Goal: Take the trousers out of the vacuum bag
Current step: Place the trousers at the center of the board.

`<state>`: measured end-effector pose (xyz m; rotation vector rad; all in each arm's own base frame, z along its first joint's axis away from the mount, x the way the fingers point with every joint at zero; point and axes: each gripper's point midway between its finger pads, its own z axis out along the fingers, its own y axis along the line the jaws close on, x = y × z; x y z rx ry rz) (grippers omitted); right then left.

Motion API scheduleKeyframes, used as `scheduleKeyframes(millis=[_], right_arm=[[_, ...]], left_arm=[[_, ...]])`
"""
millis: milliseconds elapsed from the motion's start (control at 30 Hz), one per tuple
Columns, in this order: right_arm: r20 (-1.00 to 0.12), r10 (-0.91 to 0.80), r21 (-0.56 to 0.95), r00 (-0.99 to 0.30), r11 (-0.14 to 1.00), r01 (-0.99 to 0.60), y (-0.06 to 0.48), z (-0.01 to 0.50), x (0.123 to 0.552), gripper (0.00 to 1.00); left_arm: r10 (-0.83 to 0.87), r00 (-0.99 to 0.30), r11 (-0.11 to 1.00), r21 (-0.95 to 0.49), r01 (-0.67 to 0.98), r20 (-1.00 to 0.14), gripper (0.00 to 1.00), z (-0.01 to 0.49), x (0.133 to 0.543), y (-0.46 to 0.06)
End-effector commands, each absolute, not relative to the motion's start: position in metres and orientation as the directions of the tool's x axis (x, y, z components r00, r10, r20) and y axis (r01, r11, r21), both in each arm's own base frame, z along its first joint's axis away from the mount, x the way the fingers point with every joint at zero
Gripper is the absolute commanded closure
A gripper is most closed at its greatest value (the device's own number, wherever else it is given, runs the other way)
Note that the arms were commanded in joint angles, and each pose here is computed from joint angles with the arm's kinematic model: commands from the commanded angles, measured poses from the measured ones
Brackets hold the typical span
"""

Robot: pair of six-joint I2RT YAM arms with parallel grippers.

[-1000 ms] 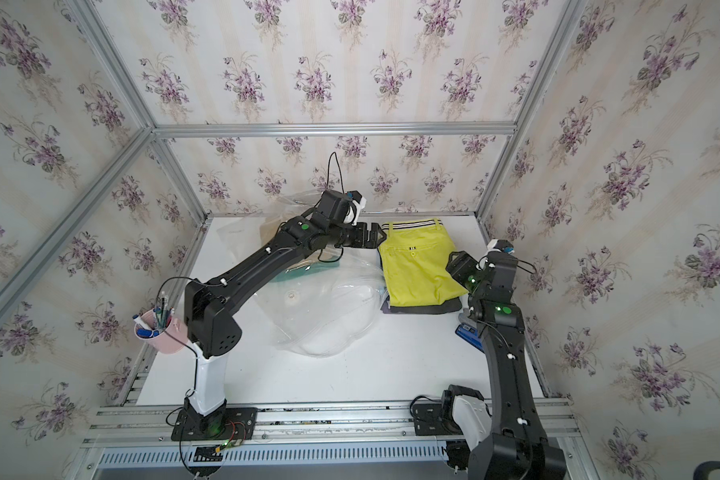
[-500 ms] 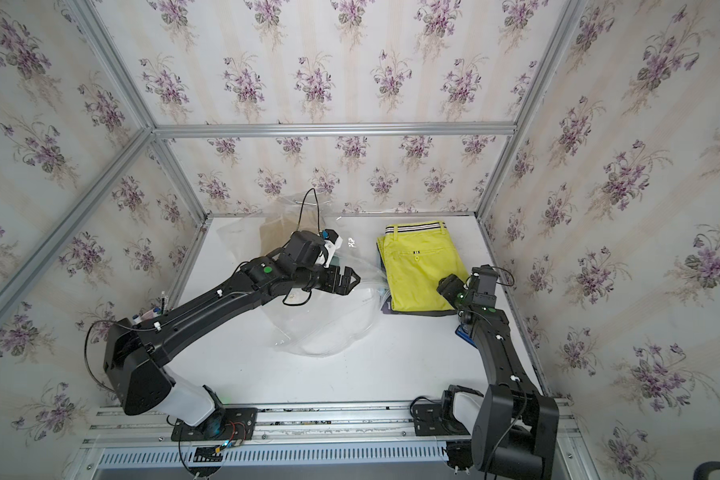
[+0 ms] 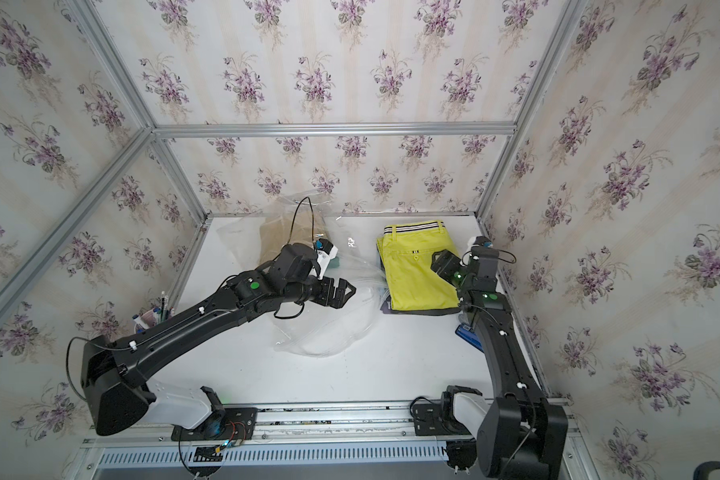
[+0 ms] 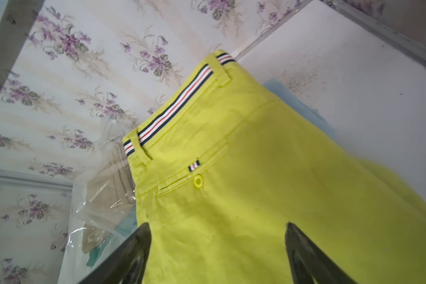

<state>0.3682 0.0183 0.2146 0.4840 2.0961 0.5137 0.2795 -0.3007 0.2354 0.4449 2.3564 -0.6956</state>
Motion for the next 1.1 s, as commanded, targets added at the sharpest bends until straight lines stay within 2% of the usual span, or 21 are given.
scheduleKeyframes(millis=[0,267,533,700,900,1067], right_arm=[[-0.751,0.404,0.408,-0.523,0.906,0.113,0.031,0.222,0.384,0.13],[-0.777,0.196,0.185,-0.598,0.979,0.081,0.061,0.202,0.43,0.06],[-0.762,0.04,-0.029,-0.646,0.995,0.095,0.051,0.176,0.467,0.03],[-0.727,0.009,-0.064,-0.687,0.995,0.081,0.053,0.148,0.477,0.02],[-0.686,-0.003,-0.096,-0.728,0.992,0.087,0.051,0.119,0.482,0.03],[-0.716,0.011,-0.086,-0.698,0.991,0.104,0.05,0.137,0.484,0.03]], left_arm=[[0.124,-0.721,0.808,-0.353,0.472,-0.681,0.0,0.243,0.273,-0.292],[0.13,-0.727,0.852,-0.299,0.43,-0.674,0.0,0.227,0.246,-0.254],[0.115,-0.757,0.875,-0.295,0.384,-0.643,0.0,0.205,0.232,-0.234],[0.126,-0.761,0.882,-0.278,0.379,-0.637,0.0,0.198,0.229,-0.235],[0.197,-0.762,0.914,-0.166,0.371,-0.617,0.0,0.182,0.222,-0.232],[0.224,-0.764,0.924,-0.118,0.365,-0.605,0.0,0.173,0.219,-0.23]])
